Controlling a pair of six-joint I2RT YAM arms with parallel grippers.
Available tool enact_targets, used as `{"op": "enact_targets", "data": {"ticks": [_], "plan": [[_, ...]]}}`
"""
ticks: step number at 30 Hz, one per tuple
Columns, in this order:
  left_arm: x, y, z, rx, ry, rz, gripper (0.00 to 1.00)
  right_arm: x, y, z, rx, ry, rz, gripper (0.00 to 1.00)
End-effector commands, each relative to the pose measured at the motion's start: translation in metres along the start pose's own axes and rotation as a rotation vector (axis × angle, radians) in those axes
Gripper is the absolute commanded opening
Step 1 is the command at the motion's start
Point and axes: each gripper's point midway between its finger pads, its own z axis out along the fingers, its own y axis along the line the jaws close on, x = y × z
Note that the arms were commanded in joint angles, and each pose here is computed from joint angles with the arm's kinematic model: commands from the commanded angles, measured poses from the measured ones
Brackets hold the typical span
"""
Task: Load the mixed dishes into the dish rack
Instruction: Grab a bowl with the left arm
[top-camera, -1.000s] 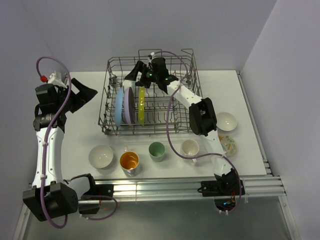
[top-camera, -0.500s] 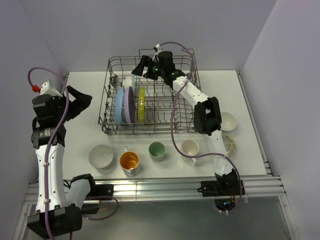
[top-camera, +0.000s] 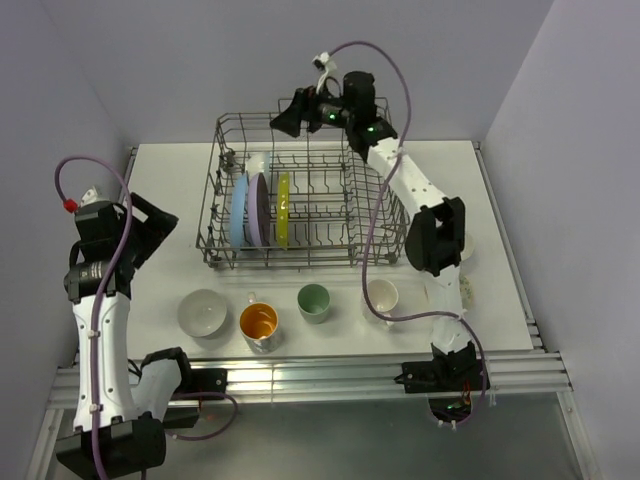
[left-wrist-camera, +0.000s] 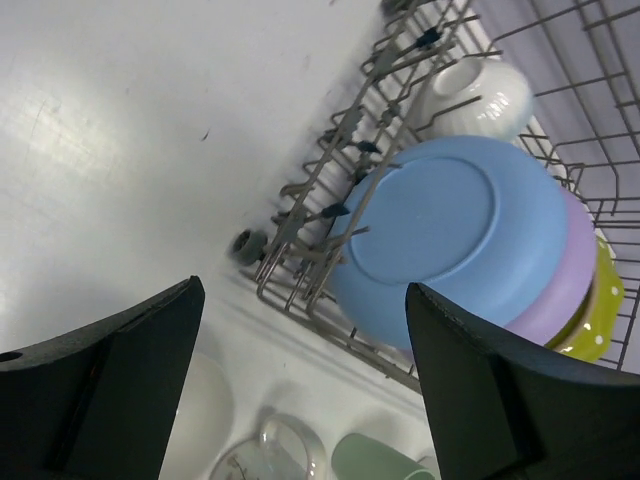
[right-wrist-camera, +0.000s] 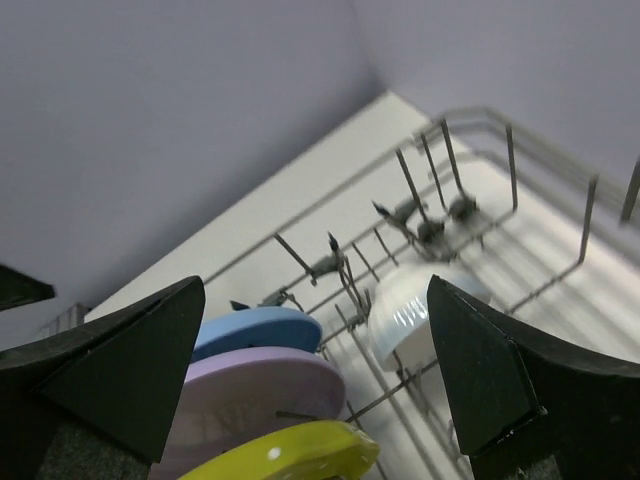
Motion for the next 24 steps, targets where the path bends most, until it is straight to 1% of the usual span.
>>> {"op": "enact_targets", "data": {"ticks": [1, 3, 4, 5, 7, 8, 9, 11, 12, 13, 14, 16, 17, 19, 21, 24], "plan": [[0.019, 0.022, -0.006, -0.106, 0.046, -0.087, 0.89, -0.083, 0.062, -0.05, -0.196, -0.14, -0.288, 1.0], [0.039, 0.034, -0.004, -0.162, 0.122, -0.128, 0.88, -0.088, 0.071, -0.063, -0.244, -0.135, -0.309, 1.0], [0.045, 0.038, -0.004, -0.184, 0.149, -0.141, 0.88, -0.083, 0.077, -0.067, -0.268, -0.105, -0.309, 1.0], [0.057, 0.049, -0.006, -0.241, 0.2, -0.152, 0.88, -0.084, 0.084, -0.071, -0.285, -0.099, -0.352, 1.0], [0.07, 0.058, -0.006, -0.292, 0.262, -0.158, 0.87, -0.075, 0.092, -0.077, -0.308, -0.064, -0.341, 1.0], [0.078, 0.06, -0.006, -0.306, 0.3, -0.164, 0.84, -0.072, 0.094, -0.079, -0.317, -0.053, -0.33, 1.0], [0.092, 0.068, -0.005, -0.352, 0.369, -0.163, 0.84, -0.062, 0.09, -0.078, -0.318, -0.034, -0.308, 1.0], [0.111, 0.075, -0.001, -0.421, 0.451, -0.125, 0.84, -0.058, 0.093, -0.083, -0.326, -0.027, -0.297, 1.0], [0.114, 0.082, -0.001, -0.465, 0.459, -0.102, 0.84, -0.051, 0.092, -0.083, -0.331, -0.01, -0.272, 1.0], [0.119, 0.081, 0.001, -0.477, 0.477, -0.078, 0.83, -0.054, 0.095, -0.084, -0.341, -0.026, -0.287, 1.0], [0.121, 0.08, 0.003, -0.485, 0.486, -0.074, 0.77, -0.056, 0.097, -0.087, -0.346, -0.026, -0.261, 1.0], [0.125, 0.085, 0.009, -0.535, 0.499, -0.032, 0.73, -0.055, 0.1, -0.088, -0.368, -0.031, -0.251, 1.0], [0.127, 0.089, 0.012, -0.568, 0.51, -0.018, 0.73, -0.055, 0.101, -0.089, -0.373, -0.029, -0.229, 1.0], [0.123, 0.092, 0.012, -0.61, 0.482, 0.021, 0.73, -0.057, 0.102, -0.091, -0.378, -0.032, -0.226, 1.0], [0.122, 0.089, 0.01, -0.609, 0.47, 0.055, 0.73, -0.058, 0.101, -0.092, -0.378, -0.031, -0.221, 1.0], [0.12, 0.087, 0.006, -0.591, 0.445, 0.06, 0.73, -0.055, 0.097, -0.094, -0.37, -0.025, -0.204, 1.0]]}}
